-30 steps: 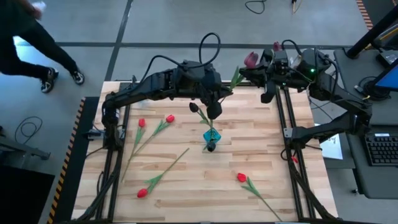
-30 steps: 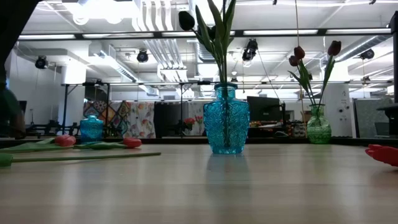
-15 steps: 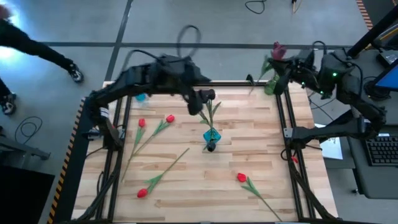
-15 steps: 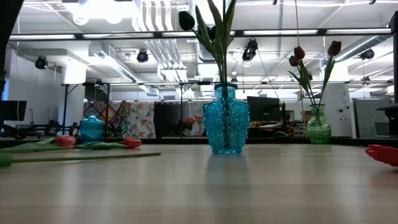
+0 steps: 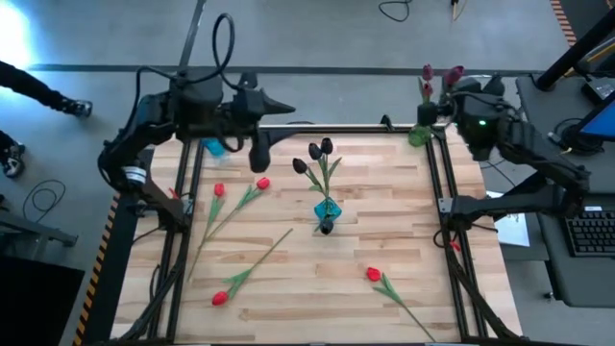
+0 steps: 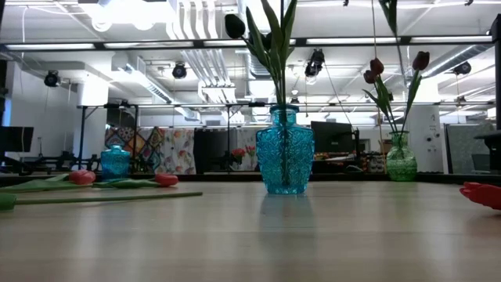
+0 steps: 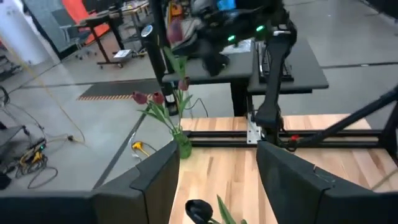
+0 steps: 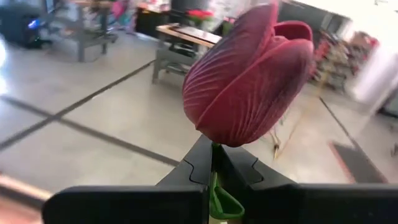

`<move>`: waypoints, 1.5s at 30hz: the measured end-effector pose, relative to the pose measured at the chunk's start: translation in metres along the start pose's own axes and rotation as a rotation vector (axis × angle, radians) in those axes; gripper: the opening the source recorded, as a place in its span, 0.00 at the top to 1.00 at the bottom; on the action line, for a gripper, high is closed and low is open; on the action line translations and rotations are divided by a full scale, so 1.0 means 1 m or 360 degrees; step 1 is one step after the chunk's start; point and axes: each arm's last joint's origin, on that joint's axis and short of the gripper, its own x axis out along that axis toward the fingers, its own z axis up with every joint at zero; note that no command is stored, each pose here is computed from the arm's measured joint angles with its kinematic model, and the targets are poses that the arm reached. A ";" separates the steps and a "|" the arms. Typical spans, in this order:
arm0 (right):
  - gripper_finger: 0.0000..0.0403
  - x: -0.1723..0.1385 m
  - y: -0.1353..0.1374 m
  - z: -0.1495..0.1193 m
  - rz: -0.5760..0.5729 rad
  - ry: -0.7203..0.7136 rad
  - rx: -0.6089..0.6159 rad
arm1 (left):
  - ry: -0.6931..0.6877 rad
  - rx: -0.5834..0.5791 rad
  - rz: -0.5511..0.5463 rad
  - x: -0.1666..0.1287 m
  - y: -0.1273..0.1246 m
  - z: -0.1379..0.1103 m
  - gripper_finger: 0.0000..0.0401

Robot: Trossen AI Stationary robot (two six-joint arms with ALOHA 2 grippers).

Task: Sort flowers into vase by color
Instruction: Put the dark red flower into the green vase

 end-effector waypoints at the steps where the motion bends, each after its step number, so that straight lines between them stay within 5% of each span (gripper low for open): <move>1: 0.98 0.004 0.001 -0.002 -0.0031 0.0000 0.0056 | -0.0008 0.0017 -0.0007 -0.003 -0.001 0.001 0.51; 9: 0.98 0.039 0.005 -0.031 -0.0287 0.0040 0.0261 | 0.0093 0.0113 -0.0049 -0.018 -0.003 -0.005 0.51; 17: 0.98 0.060 0.006 -0.039 -0.0428 -0.0165 0.0323 | 0.0228 0.0094 -0.0082 -0.031 -0.004 -0.014 0.51; 27: 0.98 0.072 0.014 -0.061 -0.0464 -0.0107 0.0237 | 0.0265 0.0076 -0.0074 -0.038 -0.002 -0.017 0.51; 45: 0.98 0.080 0.025 -0.108 -0.0457 0.0079 0.0366 | 0.0255 0.0058 -0.0034 -0.037 -0.001 -0.016 0.51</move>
